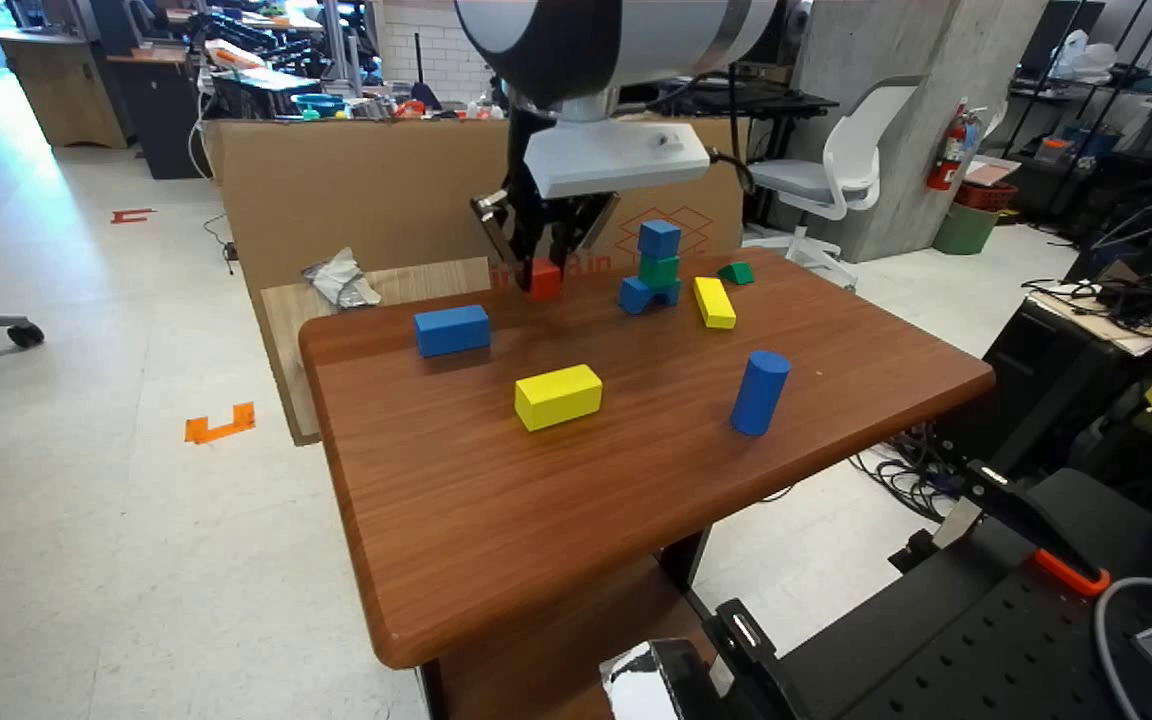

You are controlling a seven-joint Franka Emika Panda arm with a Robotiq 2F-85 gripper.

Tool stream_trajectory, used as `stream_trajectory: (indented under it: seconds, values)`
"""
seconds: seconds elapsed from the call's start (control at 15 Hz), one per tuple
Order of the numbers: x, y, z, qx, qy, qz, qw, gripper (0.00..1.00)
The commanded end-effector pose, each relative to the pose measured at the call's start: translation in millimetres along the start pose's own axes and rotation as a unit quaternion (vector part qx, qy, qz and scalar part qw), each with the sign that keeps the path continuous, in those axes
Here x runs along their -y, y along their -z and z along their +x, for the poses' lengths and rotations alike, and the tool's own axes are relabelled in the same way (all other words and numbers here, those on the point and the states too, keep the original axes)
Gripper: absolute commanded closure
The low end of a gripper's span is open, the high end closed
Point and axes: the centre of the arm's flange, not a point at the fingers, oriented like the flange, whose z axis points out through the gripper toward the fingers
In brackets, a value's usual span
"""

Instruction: Put the orange block on the stack of blocks

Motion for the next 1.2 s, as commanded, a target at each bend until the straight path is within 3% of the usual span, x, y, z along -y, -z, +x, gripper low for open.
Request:
stream_trajectory:
  seconds: [0.0, 0.53, 1.13]
  values:
    - [-6.7, 28.6, 21.8, -0.025, -0.009, -0.005, 0.9996, 0.92]
    - [-65.1, 103.5, 47.0, -0.063, -0.052, -0.019, 0.9965, 0.92]
    - [-113.8, 142.1, 16.5, -0.007, -0.083, -0.021, 0.9963, 0.92]
